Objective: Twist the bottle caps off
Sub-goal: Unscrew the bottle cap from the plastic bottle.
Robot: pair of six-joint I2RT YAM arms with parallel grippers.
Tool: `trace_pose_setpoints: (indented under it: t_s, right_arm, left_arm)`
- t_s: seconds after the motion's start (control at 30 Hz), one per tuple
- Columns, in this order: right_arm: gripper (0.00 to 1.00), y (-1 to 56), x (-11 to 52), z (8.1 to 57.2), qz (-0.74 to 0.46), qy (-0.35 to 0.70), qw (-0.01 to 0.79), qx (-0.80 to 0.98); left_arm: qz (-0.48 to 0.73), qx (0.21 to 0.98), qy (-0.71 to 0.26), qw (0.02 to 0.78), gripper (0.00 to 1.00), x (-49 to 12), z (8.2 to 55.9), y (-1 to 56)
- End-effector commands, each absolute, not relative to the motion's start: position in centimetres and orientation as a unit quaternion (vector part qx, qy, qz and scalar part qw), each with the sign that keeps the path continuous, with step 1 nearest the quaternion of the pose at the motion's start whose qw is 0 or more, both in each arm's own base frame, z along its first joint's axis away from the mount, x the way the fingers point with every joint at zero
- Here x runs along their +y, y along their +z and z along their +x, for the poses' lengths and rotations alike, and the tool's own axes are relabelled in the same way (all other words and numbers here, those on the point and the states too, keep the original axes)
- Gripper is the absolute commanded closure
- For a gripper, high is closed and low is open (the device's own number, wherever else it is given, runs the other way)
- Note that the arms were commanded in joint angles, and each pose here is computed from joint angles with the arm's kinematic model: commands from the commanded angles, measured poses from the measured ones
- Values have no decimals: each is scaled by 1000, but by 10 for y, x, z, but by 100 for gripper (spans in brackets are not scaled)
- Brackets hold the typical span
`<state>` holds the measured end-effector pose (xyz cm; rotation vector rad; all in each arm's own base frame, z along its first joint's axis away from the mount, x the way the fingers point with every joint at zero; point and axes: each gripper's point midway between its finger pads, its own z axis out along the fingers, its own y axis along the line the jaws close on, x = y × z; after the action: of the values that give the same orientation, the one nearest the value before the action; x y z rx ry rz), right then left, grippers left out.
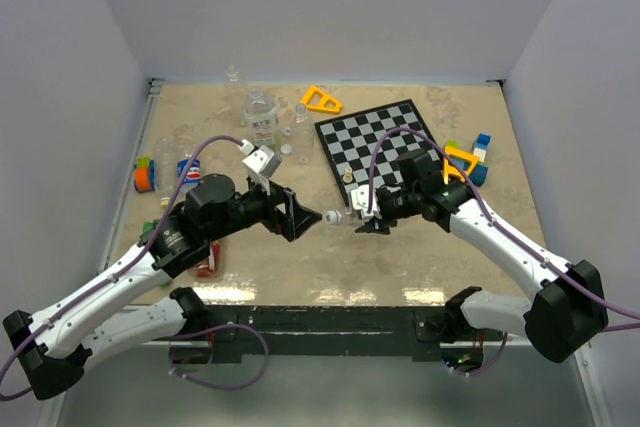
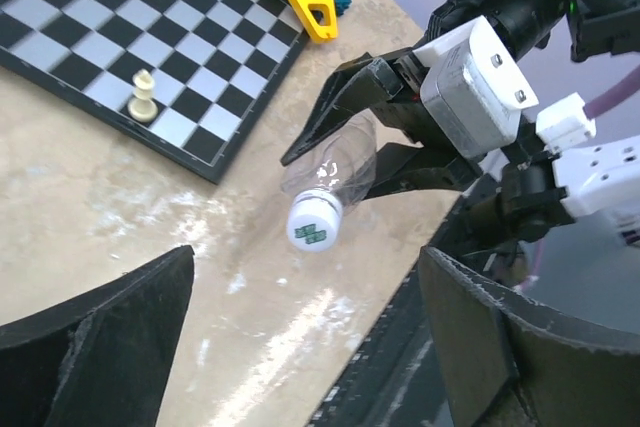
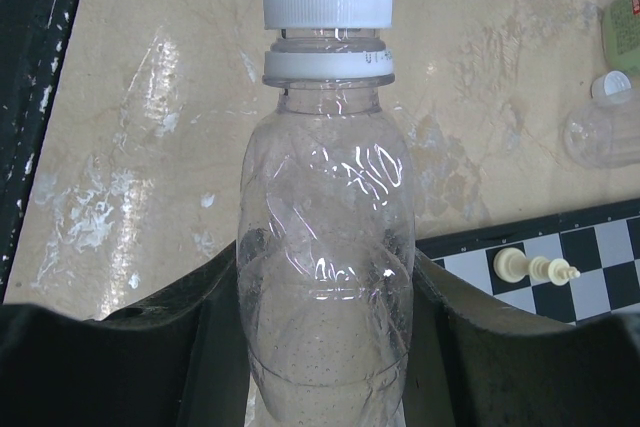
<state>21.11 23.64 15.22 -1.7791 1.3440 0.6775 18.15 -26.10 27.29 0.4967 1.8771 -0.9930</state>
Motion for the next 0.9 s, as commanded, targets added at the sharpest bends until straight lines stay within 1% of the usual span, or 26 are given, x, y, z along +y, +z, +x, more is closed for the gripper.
trace_pose_setpoints:
  t_s: [0.0, 0.17, 0.33, 0.37, 0.43, 0.47, 0.63, 0.8, 0.87]
  right_arm:
    - [85, 153, 236, 210, -704, 268, 395, 527]
    - [85, 153, 236, 210, -704, 267, 395, 527]
    - [85, 153, 236, 209, -705, 269, 393, 525]
    - [85, 153, 236, 209, -706, 269, 393, 524]
    - [85, 152, 236, 209, -707, 269, 392, 524]
    - [85, 152, 236, 209, -707, 269, 391, 524]
    - [85, 152, 236, 209, -708, 269, 392, 523]
    - [85, 151, 236, 207, -711, 271, 390, 519]
    - [85, 150, 236, 207, -713, 272, 386, 518]
  left_arm:
    - [245, 716, -358, 547, 0, -245, 192, 307]
    - [305, 659, -308, 614, 0, -236, 198, 320]
    - [439, 543, -280, 659, 0, -244, 179, 321]
    - [458, 520, -275, 667, 0, -245, 175, 321]
    - [486, 497, -268, 667, 0, -248, 171, 317]
    - [489, 477, -268, 679, 0, -251, 170, 327]
    - [533, 467, -269, 652, 0, -267, 172, 308]
    - [592, 431, -285, 619, 2, -282, 161, 285]
    - [601, 431, -282, 611, 2, -286, 164, 279]
